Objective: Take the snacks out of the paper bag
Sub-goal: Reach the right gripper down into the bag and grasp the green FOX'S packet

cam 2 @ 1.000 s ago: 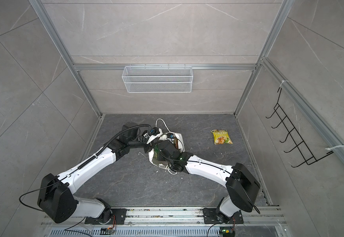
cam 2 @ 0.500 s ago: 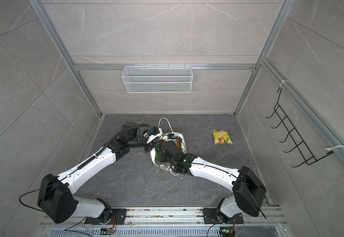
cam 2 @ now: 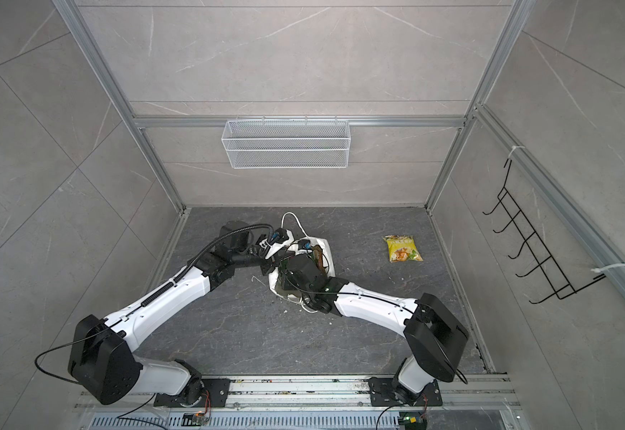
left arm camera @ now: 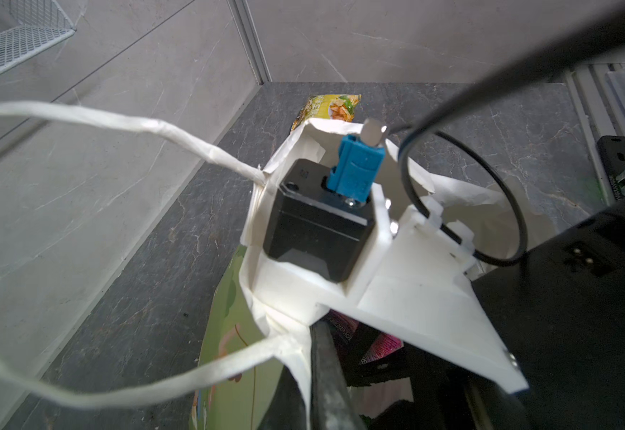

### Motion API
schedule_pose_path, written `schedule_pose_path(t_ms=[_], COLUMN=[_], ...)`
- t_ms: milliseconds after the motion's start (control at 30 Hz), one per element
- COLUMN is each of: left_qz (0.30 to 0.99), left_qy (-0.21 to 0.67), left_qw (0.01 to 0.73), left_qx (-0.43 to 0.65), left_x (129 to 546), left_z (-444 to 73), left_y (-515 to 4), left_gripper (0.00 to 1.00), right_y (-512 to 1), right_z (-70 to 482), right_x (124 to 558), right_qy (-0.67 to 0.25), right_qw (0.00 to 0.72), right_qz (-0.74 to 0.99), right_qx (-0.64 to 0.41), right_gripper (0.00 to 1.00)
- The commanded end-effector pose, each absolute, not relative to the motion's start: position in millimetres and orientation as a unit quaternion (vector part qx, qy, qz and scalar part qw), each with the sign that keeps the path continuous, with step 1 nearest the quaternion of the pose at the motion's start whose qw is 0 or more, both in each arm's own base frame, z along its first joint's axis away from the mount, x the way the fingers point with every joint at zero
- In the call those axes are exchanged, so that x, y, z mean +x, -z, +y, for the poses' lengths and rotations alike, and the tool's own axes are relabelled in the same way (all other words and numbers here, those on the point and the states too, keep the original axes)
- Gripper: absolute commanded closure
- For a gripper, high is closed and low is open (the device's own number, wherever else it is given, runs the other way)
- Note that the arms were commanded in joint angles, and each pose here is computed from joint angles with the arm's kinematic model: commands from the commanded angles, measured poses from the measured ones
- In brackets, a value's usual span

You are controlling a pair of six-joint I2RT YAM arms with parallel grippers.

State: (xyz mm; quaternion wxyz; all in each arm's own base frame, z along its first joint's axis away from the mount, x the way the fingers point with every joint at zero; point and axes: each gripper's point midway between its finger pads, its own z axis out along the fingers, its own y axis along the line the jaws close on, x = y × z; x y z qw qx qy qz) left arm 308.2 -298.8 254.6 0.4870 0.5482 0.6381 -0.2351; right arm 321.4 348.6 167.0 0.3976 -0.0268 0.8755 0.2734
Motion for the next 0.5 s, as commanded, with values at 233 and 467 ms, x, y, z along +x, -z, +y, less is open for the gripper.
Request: schedule_pose_path(t_ms=[233,467], left_qz=[0.577,0.578], left_qy=[0.282,0.279], left_qw=[0.514,0.514], left_qx=[0.569,0.569], left_x=[284.9,285.9], left_z=[-316.0,-315.5], left_y=[-291.4,-288.9], left_gripper=[1.0,1.0], right_y=[-111.0,-116.1], right_z=[336.5,339.0], right_x=[328.6,328.7], right_qy=[-0.197,-0.211], right_qw=[0.363,0.376], right_qz=[0.911,0.902], right_qx=[0.015,0.004], right_gripper=[0.66,0.96])
